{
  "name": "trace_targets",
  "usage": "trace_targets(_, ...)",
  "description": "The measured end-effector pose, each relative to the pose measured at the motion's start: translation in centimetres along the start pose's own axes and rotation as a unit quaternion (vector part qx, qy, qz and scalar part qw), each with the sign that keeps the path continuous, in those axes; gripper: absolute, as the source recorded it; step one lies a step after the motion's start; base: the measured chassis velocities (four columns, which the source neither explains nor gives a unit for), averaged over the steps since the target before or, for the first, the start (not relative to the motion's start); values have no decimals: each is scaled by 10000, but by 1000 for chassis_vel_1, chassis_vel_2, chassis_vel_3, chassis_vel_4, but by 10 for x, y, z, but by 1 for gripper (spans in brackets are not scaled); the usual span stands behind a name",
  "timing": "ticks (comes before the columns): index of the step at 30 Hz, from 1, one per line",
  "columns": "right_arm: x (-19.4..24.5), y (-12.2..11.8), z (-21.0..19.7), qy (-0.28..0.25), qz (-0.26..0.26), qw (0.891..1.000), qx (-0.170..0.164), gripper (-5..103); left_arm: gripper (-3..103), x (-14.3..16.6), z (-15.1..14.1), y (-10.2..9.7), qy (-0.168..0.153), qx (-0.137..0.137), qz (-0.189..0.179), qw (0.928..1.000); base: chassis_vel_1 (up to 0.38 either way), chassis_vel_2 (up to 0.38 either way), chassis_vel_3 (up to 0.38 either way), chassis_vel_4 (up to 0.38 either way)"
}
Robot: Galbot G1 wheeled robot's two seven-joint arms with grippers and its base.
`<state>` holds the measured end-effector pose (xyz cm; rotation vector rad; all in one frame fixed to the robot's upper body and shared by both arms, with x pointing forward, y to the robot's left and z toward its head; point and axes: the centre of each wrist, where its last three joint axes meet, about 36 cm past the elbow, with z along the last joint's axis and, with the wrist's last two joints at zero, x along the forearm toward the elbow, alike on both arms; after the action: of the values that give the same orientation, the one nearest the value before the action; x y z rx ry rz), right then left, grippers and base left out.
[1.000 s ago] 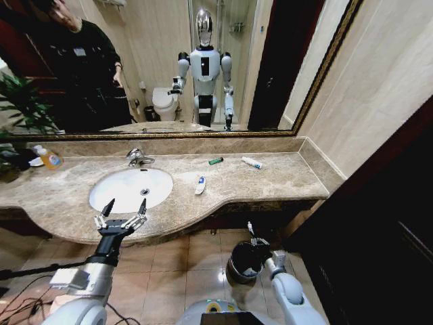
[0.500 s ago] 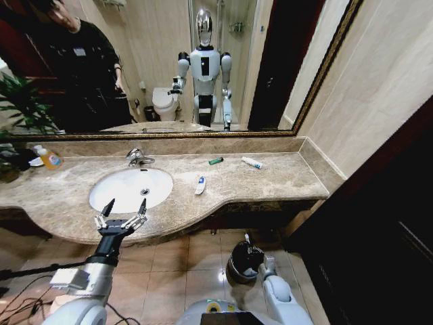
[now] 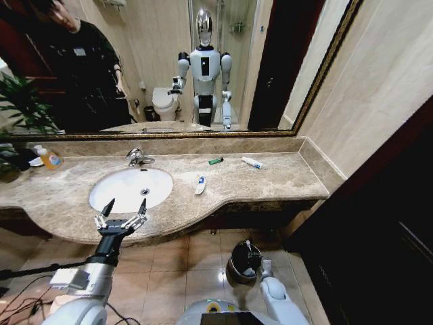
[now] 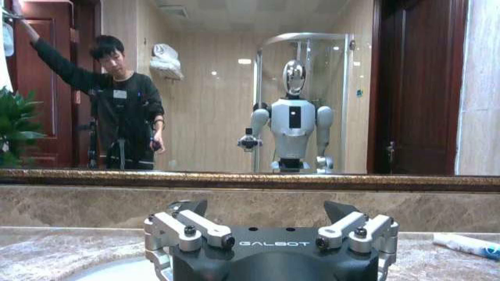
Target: Pick up the trash from the sink and place it in the trash bin.
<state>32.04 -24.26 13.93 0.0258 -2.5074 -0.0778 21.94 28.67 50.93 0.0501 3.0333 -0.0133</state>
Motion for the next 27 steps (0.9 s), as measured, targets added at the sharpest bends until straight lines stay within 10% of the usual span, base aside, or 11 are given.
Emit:
trace_targets(20, 14, -2, 0, -72, 102, 9999, -17, 98, 100, 0, 0, 0, 0, 0, 0, 10000, 0, 0, 0, 0)
trace_targets(27, 30, 1, -13, -188, 73, 9997, -165, 100, 100, 0, 0, 0, 0, 0, 0, 10000, 0, 0, 0, 0)
